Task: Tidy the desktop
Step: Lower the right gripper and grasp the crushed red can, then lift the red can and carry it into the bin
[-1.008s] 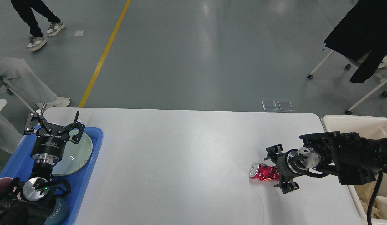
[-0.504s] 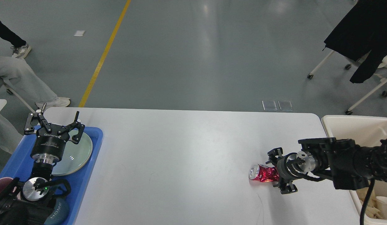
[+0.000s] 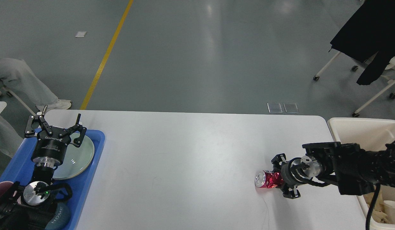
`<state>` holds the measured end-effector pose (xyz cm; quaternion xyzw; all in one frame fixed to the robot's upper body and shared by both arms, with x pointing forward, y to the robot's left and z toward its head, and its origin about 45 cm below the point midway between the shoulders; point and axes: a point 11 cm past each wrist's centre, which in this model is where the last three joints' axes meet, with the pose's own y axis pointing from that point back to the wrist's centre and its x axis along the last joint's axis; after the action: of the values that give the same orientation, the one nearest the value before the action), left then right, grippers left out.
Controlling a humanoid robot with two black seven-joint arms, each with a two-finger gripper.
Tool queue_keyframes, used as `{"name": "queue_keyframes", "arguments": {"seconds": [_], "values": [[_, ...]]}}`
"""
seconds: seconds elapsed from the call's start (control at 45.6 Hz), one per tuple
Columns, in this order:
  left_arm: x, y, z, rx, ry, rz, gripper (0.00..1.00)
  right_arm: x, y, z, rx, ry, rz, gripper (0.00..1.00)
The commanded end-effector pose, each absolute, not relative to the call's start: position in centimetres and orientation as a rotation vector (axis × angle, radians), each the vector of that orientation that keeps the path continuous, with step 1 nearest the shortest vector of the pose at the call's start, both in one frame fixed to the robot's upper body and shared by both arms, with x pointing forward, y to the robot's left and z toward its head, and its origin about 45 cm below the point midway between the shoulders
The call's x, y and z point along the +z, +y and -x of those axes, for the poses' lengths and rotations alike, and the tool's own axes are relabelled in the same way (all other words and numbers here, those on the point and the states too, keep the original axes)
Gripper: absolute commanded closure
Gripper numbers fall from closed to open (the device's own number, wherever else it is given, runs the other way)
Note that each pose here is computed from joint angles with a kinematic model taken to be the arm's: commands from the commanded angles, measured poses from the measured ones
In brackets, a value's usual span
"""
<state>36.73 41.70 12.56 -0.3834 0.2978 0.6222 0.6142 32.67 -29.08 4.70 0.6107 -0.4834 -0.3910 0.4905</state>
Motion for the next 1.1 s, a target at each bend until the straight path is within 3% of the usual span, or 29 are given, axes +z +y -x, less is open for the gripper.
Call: {"name": "queue_keyframes", "arguments": {"seconds": [0.0, 0.46, 0.789, 1.074], "values": [[12.6, 41.7, -36.7, 1.434, 0.686, 0.884, 0.04, 5.0, -28.7, -32.8, -0.944, -1.163, -1.494, 1.0], [12.6, 41.7, -36.7, 1.434, 0.686, 0.884, 0.04, 7.5, -28.5, -33.1, -0.855, -1.06, -1.494, 1.0], [12.6, 41.7, -36.8, 1.431, 0.685, 0.885, 0.04, 16.6, -29.3, -32.2, -0.493, -0.642, -1.424, 1.0], [12.6, 41.7, -36.8, 1.431, 0.685, 0.885, 0.04, 27.2, -30.6, -31.5, -0.334, -0.414, -1.487, 1.0]]}}
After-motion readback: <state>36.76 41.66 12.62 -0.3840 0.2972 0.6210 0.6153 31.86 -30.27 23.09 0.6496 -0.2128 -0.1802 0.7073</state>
